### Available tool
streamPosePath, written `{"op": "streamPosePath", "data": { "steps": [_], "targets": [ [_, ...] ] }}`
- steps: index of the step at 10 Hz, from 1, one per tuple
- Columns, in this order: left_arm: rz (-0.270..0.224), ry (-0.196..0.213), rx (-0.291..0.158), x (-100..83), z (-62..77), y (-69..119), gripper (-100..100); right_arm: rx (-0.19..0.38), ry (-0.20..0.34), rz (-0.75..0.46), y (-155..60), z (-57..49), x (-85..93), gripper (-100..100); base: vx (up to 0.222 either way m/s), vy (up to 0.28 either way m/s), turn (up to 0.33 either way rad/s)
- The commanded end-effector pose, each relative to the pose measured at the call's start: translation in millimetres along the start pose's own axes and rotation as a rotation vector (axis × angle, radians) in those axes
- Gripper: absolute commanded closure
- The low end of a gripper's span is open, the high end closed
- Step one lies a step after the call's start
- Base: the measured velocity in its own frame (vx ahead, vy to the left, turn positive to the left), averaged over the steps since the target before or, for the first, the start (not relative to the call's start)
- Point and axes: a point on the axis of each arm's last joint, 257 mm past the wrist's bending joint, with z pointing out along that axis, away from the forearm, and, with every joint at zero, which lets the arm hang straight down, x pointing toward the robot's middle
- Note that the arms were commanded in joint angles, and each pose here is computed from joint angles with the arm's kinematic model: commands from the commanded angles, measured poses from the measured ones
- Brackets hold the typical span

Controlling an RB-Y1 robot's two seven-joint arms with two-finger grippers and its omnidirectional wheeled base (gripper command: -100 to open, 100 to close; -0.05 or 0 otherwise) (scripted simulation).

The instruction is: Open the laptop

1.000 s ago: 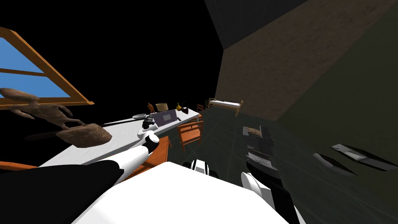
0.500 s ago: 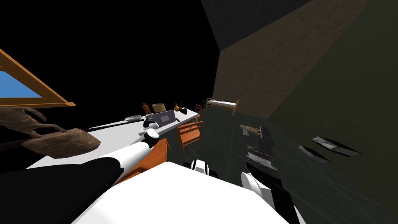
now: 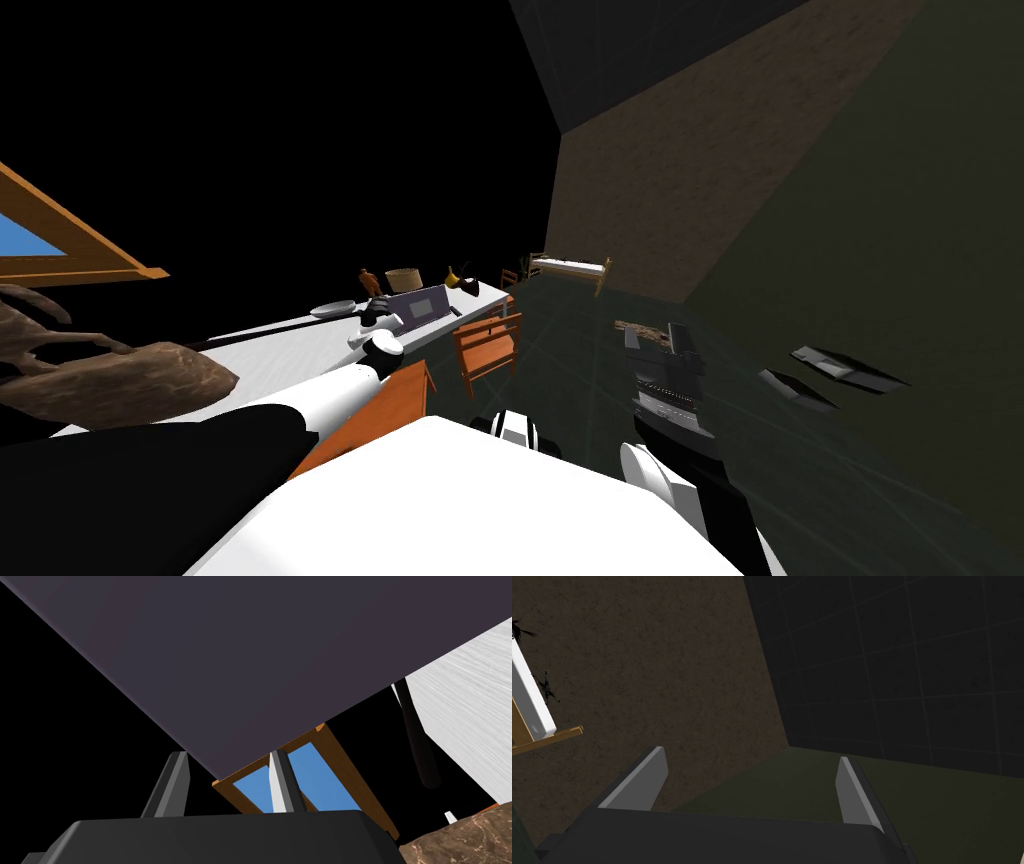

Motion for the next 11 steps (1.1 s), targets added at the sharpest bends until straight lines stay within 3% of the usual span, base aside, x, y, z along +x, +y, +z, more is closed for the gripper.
{"op": "streamPosePath", "data": {
  "steps": [1, 2, 3, 4, 7, 10, 11],
  "targets": [
    [-0.015, -0.005, -0.044, -16.6, -4.4, 34.5, 100, 0.0, 0.0, 0.0, 0.0, 0.0, 0.0, 0, 0.054, -0.004, -0.008],
    [-0.01, -0.006, -0.058, -20.0, -6.7, 47.6, 100, 0.0, 0.0, 0.0, 0.0, 0.0, 0.0, 0, 0.02, 0.001, -0.019],
    [-0.009, -0.006, -0.058, -20.1, -6.8, 48.1, 100, 0.0, 0.0, 0.0, 0.0, 0.0, 0.0, 0, 0.004, 0.002, -0.013],
    [-0.01, -0.03, -0.056, -51.9, 0.1, 49.6, 100, 0.0, 0.0, 0.0, 0.0, 0.0, 0.0, 0, 0.075, -0.013, -0.117],
    [-0.016, -0.023, -0.115, -61.1, -9.3, 94.3, 100, 0.0, 0.0, 0.0, 0.0, 0.0, 0.0, 0, 0.062, -0.002, -0.023],
    [-0.014, -0.023, -0.116, -61.3, -9.4, 95.0, 100, 0.0, 0.0, 0.0, 0.0, 0.0, 0.0, 0, -0.009, -0.002, 0.001],
    [-0.015, -0.032, -0.12, -89.2, -4.2, 96.3, 100, 0.0, 0.0, 0.0, 0.0, 0.0, 0.0, 0, 0.085, -0.004, -0.1]
  ]
}}
